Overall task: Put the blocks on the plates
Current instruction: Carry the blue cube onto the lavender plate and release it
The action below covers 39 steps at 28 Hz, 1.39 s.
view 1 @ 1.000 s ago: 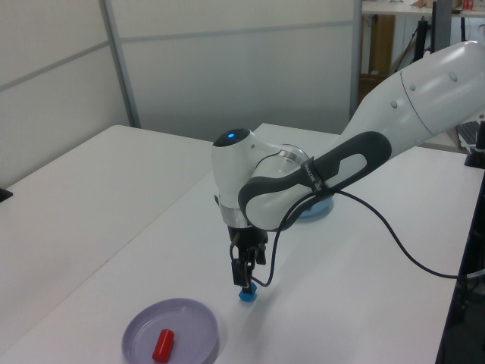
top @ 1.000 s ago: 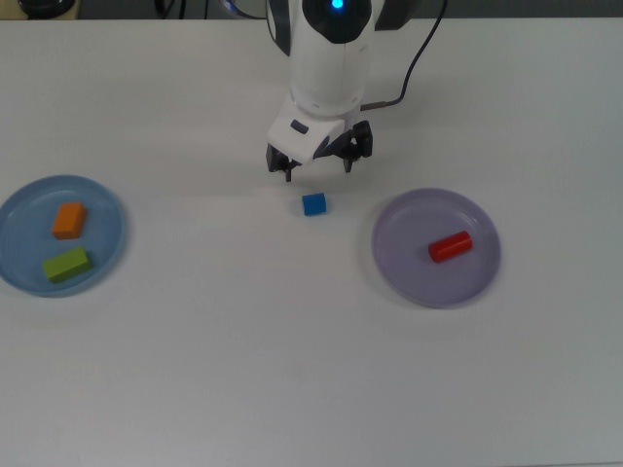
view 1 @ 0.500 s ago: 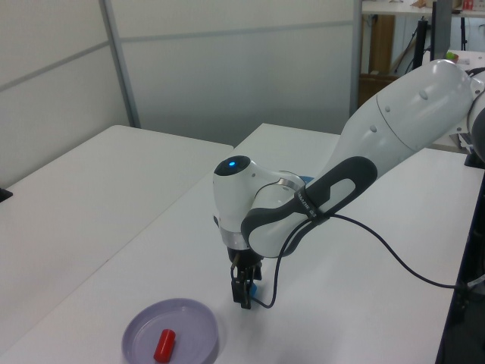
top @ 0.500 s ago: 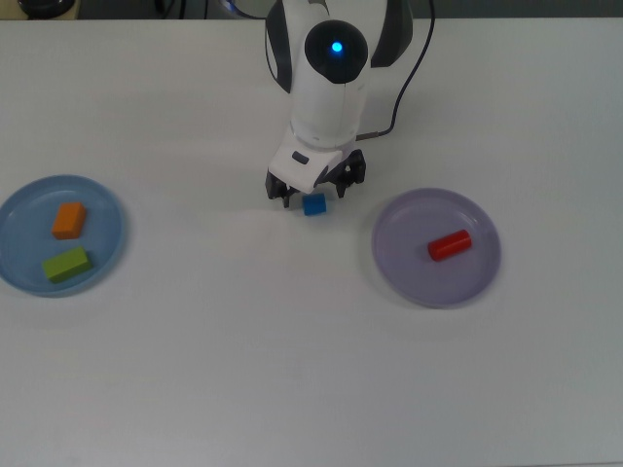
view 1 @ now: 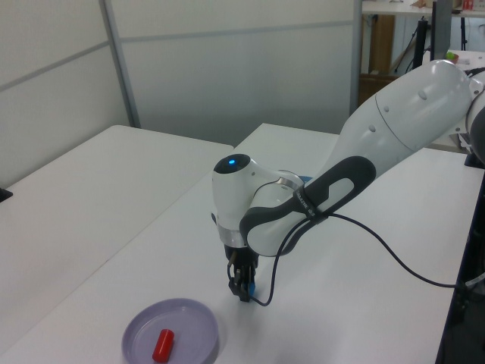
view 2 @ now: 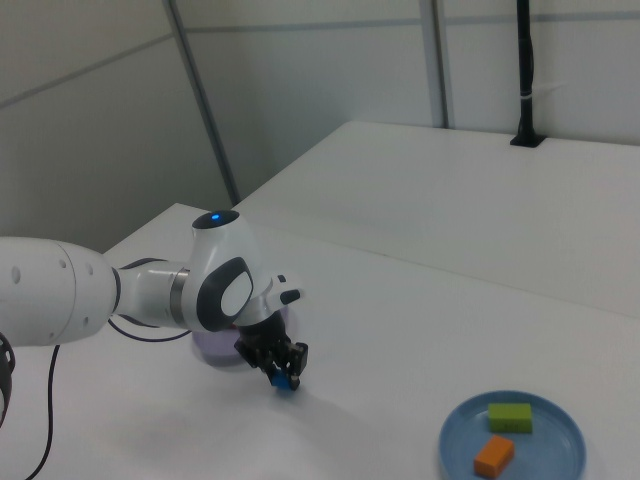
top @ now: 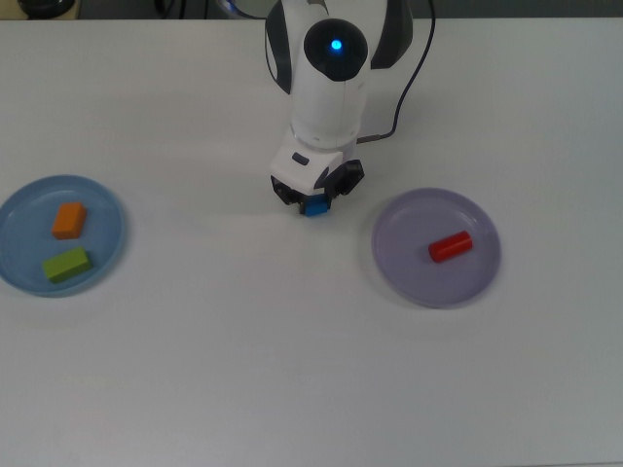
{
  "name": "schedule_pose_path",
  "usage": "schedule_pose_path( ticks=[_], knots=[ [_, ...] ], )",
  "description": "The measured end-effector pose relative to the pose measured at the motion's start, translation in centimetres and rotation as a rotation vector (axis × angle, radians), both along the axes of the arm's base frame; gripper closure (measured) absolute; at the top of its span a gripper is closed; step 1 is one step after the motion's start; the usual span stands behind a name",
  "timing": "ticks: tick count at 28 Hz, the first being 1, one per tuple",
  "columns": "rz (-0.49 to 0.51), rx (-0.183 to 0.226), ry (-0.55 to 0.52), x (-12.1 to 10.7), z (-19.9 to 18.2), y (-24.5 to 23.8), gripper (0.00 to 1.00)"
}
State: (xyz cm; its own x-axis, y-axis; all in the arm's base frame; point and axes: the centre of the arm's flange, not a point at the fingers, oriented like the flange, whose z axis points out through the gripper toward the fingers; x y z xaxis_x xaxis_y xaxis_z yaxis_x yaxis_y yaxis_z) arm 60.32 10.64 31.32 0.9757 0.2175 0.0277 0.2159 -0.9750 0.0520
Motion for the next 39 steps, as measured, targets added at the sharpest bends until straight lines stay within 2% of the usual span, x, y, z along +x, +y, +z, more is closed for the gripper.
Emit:
schedule_pose_path(
  ticks=[8, 14, 21, 31, 34, 35, 38, 39],
  knots=[
    [-0.049, 0.032, -0.117, 2.8, 5.2, 1.8, 0.61],
    [-0.02, 0.061, -0.163, 2.8, 7.3, 8.0, 0.61],
    [0.018, 0.079, -0.154, 3.0, 5.6, 13.0, 0.61],
    [0.023, 0.094, -0.161, 3.9, 3.1, 13.7, 0.59],
    [0.023, 0.096, -0.165, 4.0, 3.2, 13.7, 0.48],
    [0.023, 0.096, -0.166, 4.0, 3.3, 13.7, 0.41],
    [0.022, 0.097, -0.169, 4.1, 3.5, 13.7, 0.28],
    [0.022, 0.098, -0.17, 4.1, 3.5, 13.7, 0.26]
  ],
)
